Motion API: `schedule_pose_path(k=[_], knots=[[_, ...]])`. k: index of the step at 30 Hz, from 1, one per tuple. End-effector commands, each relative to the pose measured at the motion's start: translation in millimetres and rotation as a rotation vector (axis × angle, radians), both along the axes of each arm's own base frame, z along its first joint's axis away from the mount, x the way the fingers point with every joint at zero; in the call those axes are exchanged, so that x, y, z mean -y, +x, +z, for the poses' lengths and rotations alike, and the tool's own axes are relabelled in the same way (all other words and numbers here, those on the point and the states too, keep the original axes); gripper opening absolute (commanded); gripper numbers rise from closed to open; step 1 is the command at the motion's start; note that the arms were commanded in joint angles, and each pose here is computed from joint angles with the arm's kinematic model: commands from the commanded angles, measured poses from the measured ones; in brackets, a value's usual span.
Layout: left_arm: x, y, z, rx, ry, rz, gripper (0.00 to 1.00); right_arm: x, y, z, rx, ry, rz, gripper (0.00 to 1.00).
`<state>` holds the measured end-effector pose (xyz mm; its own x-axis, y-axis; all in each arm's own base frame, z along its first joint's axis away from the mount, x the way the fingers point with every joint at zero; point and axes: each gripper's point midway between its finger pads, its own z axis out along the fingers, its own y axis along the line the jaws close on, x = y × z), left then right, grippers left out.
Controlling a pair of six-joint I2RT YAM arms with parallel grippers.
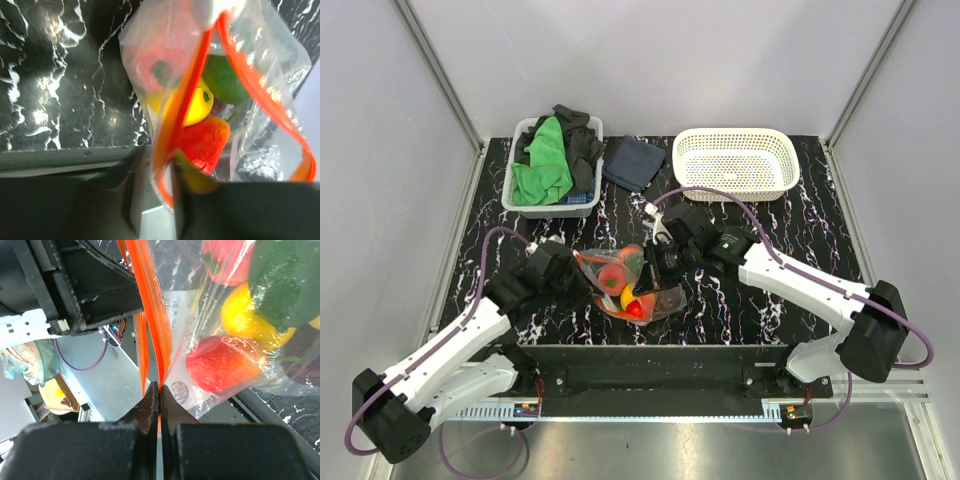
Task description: Open the zip-top bag and remove the fake food
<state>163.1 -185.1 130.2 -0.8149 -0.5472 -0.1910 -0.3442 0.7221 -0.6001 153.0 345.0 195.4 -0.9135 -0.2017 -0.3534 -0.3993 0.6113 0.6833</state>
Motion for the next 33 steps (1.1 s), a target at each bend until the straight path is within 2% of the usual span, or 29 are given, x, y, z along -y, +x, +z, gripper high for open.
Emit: schedule_pose_path(k=[1, 2, 5, 6, 8, 9, 12, 16, 21, 24, 27, 30, 33], knots=[[2, 15, 26, 0.129, 0.024, -0.13, 0.06, -7, 5, 31, 0.075, 0.075, -0.01, 0.0], [2, 19, 45, 0.181, 0.035, -0.161, 0.0, -7, 5, 33, 0.078, 0.073, -0.01, 0.0], [-2, 24, 70, 0.258, 0.089, -0.227, 0.0, -9, 7, 38, 0.078, 0.078, -0.019, 0.0], [0, 28, 95, 0.315, 0.079, -0.238, 0.0, -9, 7, 40, 0.077, 0.079, -0.022, 0.0], [0, 32, 114, 0.36, 0.1, -0.275, 0.0, -8, 8, 42, 0.075, 0.081, -0.038, 0.0], [4, 34, 136, 0.406, 0.079, -0.284, 0.0, -7, 11, 41, 0.084, 0.073, -0.058, 0.0], [18, 38, 152, 0.412, 0.038, -0.333, 0.0, 1, 14, 38, 0.088, 0.059, -0.111, 0.0], [46, 41, 133, 0.322, -0.024, -0.428, 0.0, 20, 15, 30, 0.088, 0.041, -0.198, 0.0], [71, 39, 93, 0.203, -0.072, -0.534, 0.0, 54, 8, -22, -0.018, -0.049, -0.268, 0.0], [83, 33, 70, 0.129, -0.096, -0.591, 0.0, 66, -7, -45, -0.093, -0.089, -0.26, 0.08], [94, 31, 65, 0.115, -0.138, -0.621, 0.0, 84, -9, -54, -0.067, -0.177, -0.264, 0.21], [98, 30, 75, 0.124, -0.173, -0.623, 0.0, 94, -4, -33, -0.006, -0.221, -0.265, 0.34], [100, 27, 87, 0.146, -0.199, -0.629, 0.0, 93, 1, -8, 0.043, -0.196, -0.254, 0.43]])
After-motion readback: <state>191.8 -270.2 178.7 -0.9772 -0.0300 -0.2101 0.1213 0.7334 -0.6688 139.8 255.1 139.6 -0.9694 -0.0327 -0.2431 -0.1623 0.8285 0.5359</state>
